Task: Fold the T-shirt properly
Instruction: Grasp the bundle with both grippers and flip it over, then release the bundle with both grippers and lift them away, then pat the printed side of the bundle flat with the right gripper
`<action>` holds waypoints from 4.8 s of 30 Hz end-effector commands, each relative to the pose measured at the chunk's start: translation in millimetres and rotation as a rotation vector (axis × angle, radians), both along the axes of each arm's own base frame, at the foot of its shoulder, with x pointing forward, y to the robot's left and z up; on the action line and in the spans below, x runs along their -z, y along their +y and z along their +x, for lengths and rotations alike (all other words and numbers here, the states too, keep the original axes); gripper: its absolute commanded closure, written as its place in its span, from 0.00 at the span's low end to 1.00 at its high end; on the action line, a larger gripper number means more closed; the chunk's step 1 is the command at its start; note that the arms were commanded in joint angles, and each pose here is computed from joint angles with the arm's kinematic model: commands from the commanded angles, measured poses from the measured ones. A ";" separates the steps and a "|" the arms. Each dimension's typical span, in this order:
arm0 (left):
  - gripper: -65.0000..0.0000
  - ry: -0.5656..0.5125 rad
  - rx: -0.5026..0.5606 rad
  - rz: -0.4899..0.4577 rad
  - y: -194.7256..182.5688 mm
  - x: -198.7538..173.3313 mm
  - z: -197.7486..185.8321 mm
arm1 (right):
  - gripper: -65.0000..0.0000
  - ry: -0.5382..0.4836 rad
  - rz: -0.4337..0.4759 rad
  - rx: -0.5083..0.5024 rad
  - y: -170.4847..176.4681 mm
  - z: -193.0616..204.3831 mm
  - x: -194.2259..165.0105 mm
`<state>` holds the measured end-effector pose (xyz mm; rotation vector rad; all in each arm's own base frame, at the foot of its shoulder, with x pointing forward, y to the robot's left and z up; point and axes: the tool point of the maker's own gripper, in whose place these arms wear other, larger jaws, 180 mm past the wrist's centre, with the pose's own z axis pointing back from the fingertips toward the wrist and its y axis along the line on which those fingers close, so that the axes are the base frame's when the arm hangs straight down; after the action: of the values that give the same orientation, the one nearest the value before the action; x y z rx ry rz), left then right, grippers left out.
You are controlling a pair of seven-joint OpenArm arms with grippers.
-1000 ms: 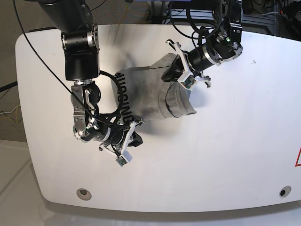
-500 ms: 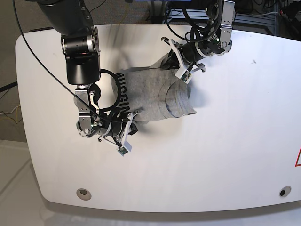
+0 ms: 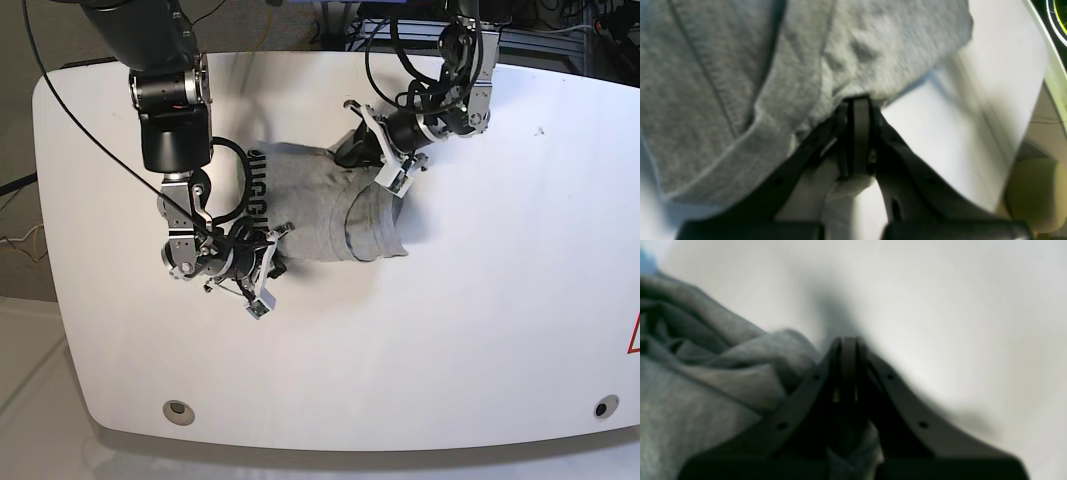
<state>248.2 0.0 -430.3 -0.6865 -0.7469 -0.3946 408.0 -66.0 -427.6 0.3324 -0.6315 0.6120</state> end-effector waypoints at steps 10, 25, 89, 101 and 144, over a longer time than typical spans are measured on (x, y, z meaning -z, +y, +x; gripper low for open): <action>0.99 0.016 -0.095 0.086 40.6 12.3 45.3 | 1.00 0.048 -0.160 -0.051 -19.9 -51.6 28.0; 0.99 -0.070 -0.118 0.066 42.7 -13.0 96.3 | 1.00 0.032 -0.270 -0.079 -33.0 -106.3 15.4; 0.99 -0.303 -0.270 0.310 175.5 -87.7 92.1 | 1.00 0.148 -0.310 0.004 -76.1 -237.1 25.5; 0.99 -0.102 -0.348 0.494 228.8 -37.1 31.8 | 1.00 0.143 -0.257 -0.151 -21.4 -247.6 27.7; 0.99 0.003 -0.397 0.575 252.4 -11.8 -6.6 | 1.00 0.069 -0.313 -0.373 56.0 -157.7 18.8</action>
<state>242.9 248.5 -420.0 -0.0106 -0.7143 -0.2130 254.4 4.9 -431.5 0.2322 -0.4868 1.0275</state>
